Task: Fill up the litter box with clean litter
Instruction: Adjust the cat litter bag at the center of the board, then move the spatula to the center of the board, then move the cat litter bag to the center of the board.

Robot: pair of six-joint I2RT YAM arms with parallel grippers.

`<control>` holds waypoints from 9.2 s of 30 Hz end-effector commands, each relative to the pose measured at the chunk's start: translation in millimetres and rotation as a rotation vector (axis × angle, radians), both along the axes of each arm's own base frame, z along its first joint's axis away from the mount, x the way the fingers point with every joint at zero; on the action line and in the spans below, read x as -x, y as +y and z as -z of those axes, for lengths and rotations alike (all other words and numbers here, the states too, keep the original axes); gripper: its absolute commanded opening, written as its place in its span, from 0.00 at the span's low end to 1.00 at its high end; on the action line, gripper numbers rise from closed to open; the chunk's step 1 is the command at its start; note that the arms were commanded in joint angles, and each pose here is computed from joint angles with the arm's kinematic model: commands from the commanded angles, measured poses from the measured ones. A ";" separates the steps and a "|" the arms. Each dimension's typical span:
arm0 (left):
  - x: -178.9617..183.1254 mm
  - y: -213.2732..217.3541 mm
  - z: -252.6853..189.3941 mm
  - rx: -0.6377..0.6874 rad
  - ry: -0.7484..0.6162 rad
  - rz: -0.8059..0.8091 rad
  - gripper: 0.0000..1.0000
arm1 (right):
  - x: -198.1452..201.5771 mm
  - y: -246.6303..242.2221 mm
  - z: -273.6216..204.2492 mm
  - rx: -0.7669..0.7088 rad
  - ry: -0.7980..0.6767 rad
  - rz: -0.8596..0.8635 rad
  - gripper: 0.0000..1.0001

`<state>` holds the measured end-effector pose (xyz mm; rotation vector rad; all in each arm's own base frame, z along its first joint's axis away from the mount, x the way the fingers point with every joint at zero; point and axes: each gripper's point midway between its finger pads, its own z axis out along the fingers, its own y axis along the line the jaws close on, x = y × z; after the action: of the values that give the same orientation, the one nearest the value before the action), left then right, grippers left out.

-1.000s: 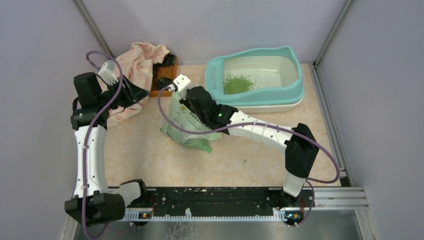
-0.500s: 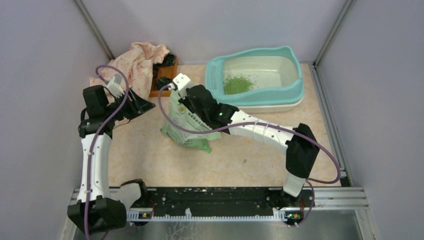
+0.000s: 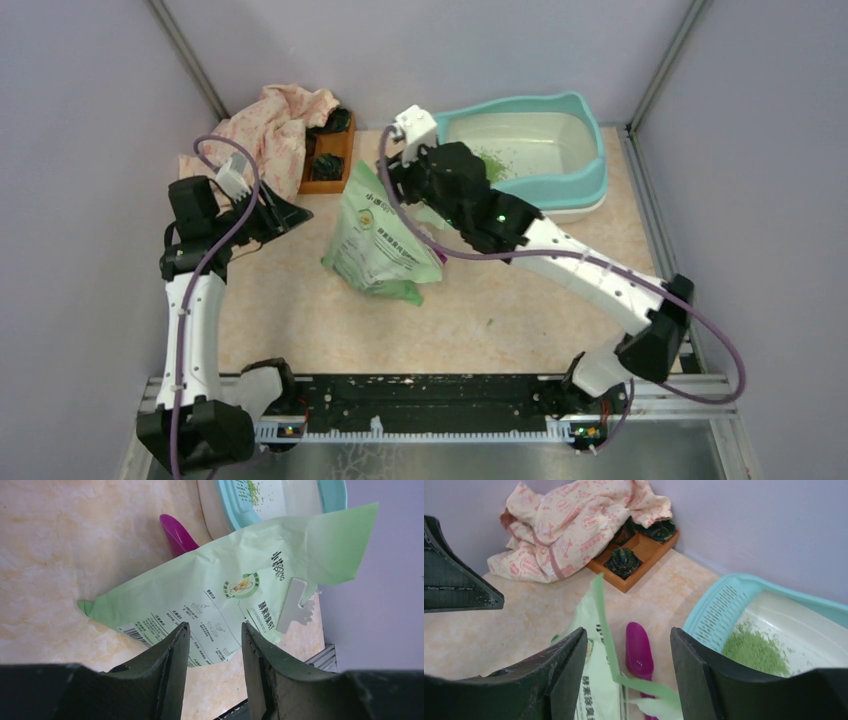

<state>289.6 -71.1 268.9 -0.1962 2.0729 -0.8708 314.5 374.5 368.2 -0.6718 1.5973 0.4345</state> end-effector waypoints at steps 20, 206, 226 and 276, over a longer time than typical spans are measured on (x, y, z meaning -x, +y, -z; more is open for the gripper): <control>69.1 -76.7 65.6 -0.091 0.272 0.008 0.38 | 16.7 -187.6 188.7 -0.380 0.582 0.290 0.63; -24.8 0.6 -18.9 0.124 0.022 -0.108 0.99 | -68.3 -8.1 312.2 0.159 0.449 0.040 0.51; -25.8 1.8 -20.7 0.124 0.013 -0.112 0.99 | -38.5 -58.0 299.2 0.162 0.476 0.151 0.04; 47.6 -8.8 129.8 0.183 0.349 -0.202 0.56 | 117.7 -59.4 234.0 -0.455 0.812 -0.112 0.35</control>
<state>247.3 -75.1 134.4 -0.6627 2.2641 -0.9172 196.4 285.1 97.0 -0.1972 2.2411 1.0695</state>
